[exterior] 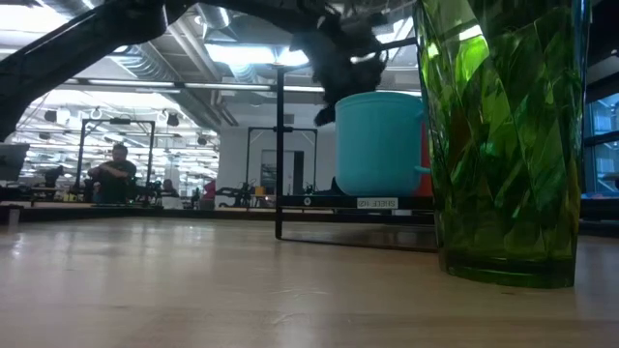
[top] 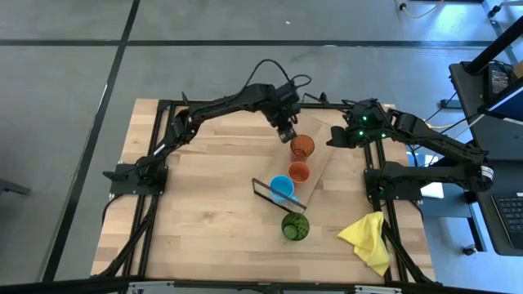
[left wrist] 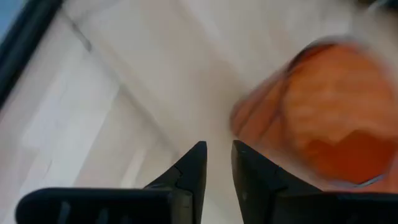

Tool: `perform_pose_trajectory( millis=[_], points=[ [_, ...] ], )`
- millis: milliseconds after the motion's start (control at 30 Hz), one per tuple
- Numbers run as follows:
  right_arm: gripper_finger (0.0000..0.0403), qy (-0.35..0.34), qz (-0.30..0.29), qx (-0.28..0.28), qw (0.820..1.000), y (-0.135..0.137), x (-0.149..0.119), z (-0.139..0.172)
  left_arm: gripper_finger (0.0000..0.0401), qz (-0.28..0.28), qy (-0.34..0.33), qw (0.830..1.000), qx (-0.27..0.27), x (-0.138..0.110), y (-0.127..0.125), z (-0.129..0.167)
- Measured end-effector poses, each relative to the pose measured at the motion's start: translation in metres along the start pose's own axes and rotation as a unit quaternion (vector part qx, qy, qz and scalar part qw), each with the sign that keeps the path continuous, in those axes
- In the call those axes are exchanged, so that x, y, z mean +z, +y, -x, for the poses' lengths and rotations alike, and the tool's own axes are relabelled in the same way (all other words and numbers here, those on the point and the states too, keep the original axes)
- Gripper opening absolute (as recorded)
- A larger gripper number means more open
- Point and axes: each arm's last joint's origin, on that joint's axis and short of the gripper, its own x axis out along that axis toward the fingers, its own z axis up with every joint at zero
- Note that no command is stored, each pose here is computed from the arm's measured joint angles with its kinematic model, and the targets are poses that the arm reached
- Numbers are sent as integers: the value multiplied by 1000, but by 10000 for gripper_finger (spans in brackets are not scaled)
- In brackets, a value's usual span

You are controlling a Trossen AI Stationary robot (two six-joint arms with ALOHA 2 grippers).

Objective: Stack small to large cups/mugs on shelf
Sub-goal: Put the brown cup on the shelf, then adjust the orange cup on the shelf

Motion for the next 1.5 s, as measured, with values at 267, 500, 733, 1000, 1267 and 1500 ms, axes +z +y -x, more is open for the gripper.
perform_pose_trajectory(
  millis=[267,500,733,1000,1267,1500],
  points=[
    [6,24,2,-22,999,0,-4,-6,69,-4,31,999,-18,-12,-3,-23],
    [15,39,5,-51,998,-1,-1,-21,69,-7,5,999,-31,-8,-15,-26],
    [9,49,9,-61,997,-1,1,-28,69,-14,-5,999,-37,-7,-19,-26],
    [11,111,20,-21,993,4,-6,-29,69,-13,-3,999,-34,-6,-8,-24],
    [6,182,32,-10,983,14,-24,-40,69,19,1,1000,-21,-5,27,-18],
    [3,189,55,-24,980,20,-31,-55,69,-5,-30,997,-76,1,22,11]
  ],
)
